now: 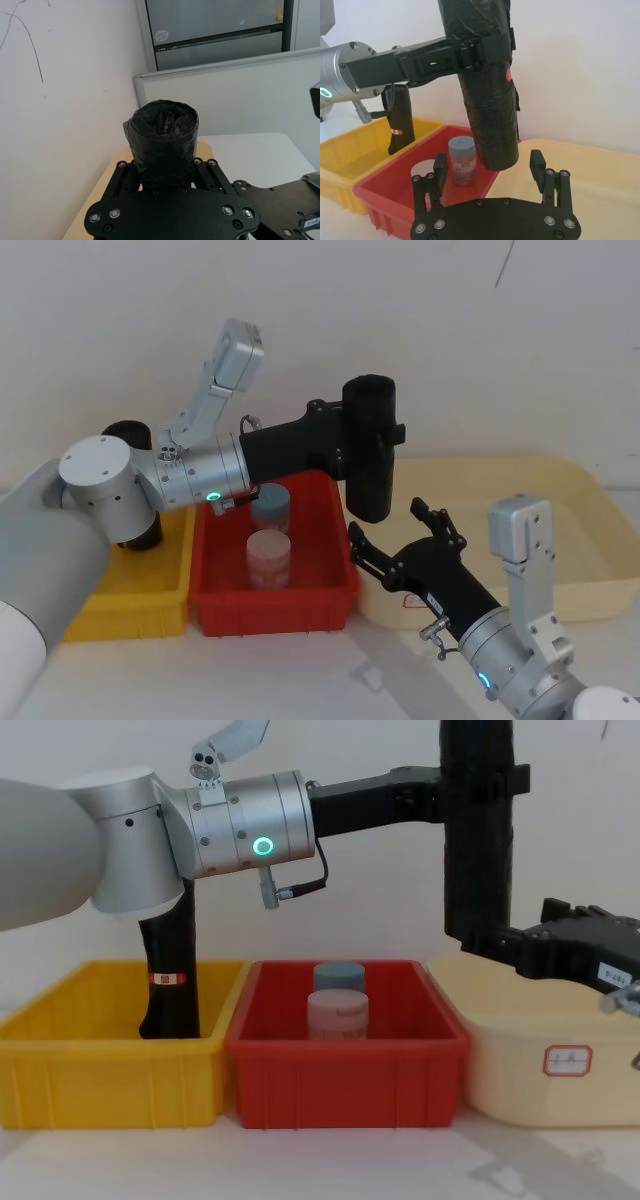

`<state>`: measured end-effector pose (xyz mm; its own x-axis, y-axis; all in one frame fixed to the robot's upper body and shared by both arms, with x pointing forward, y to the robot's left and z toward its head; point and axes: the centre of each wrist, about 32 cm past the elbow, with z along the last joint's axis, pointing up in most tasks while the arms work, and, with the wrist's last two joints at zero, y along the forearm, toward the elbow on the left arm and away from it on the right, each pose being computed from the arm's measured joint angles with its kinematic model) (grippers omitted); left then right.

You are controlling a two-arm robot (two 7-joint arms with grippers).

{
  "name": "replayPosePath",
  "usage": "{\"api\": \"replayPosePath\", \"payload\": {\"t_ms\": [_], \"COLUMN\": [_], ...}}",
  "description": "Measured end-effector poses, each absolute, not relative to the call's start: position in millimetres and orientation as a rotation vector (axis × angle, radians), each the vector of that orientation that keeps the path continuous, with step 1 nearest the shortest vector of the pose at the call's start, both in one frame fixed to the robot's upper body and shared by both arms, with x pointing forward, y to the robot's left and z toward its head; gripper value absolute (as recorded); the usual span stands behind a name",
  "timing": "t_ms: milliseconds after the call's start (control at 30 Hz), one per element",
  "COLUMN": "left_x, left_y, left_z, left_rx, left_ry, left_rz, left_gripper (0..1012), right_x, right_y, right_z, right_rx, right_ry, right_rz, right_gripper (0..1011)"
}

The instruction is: Pick up the garbage bag with the one hand and transfer it to the other hand.

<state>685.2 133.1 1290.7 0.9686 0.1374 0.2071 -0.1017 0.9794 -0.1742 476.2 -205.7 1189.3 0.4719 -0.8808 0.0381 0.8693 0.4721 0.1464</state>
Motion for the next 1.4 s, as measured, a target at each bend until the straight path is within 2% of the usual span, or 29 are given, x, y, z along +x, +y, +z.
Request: {"api": "replayPosePath", "payload": {"t_ms": [1400], "left_x": [685], "left_y": [133], "left_z": [1291], "left_rx": [-0.163], "left_ry": [-0.22], "left_rz": [0.121], "left_gripper": [389], "right_x": [495], "right_y": [-197], "right_z": [1193], "right_rx": [0.128], "right_ry": [-0.118], "right_rz": [-1.07], "right_gripper": [1001]}}
